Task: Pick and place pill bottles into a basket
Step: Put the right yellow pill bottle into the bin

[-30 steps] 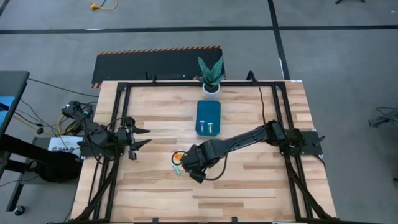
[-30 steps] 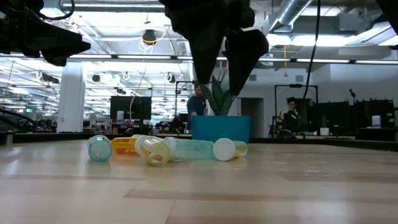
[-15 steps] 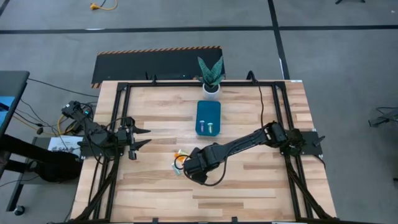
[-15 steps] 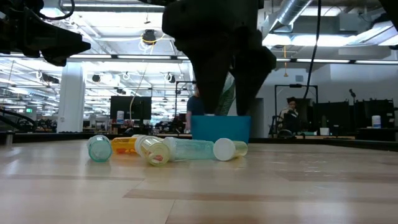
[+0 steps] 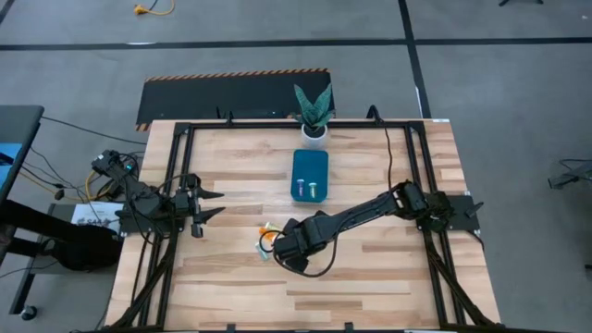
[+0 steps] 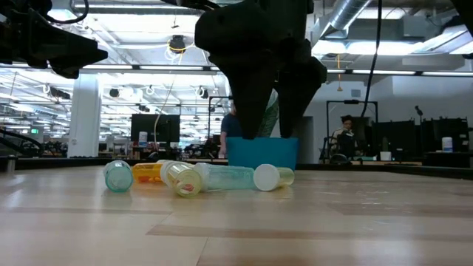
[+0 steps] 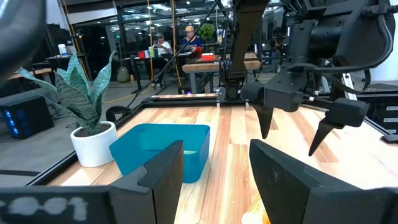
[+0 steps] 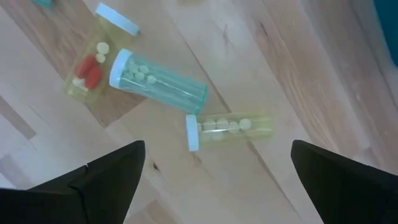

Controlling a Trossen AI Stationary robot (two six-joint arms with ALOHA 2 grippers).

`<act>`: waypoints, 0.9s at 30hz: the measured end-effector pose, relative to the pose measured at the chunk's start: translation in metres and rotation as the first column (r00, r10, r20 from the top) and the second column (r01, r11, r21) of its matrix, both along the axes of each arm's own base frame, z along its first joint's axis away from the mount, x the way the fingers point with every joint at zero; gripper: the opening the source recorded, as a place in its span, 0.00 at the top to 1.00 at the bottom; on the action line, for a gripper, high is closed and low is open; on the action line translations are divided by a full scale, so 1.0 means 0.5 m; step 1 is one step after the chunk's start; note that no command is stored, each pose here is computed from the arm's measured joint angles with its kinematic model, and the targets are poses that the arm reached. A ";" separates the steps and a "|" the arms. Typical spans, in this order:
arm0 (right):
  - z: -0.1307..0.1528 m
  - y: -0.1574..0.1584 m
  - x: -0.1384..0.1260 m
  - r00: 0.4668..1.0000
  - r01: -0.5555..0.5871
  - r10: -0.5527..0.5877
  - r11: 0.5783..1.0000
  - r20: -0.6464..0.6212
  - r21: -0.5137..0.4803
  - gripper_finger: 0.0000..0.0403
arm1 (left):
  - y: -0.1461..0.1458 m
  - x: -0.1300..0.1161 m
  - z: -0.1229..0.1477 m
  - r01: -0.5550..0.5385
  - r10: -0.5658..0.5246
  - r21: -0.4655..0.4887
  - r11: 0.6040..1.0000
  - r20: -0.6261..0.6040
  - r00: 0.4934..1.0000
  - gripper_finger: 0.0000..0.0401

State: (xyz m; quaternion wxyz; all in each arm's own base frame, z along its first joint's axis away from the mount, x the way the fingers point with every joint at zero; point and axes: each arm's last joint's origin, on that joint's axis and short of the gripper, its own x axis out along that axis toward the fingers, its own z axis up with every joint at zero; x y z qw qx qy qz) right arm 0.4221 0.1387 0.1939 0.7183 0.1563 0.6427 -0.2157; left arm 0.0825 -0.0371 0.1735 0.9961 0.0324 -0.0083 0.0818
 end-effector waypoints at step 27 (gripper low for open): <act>0.000 -0.036 0.007 0.998 -0.050 0.051 0.999 -0.036 0.016 0.01 | 0.000 0.000 0.000 0.000 0.000 -0.001 1.000 0.000 1.000 0.56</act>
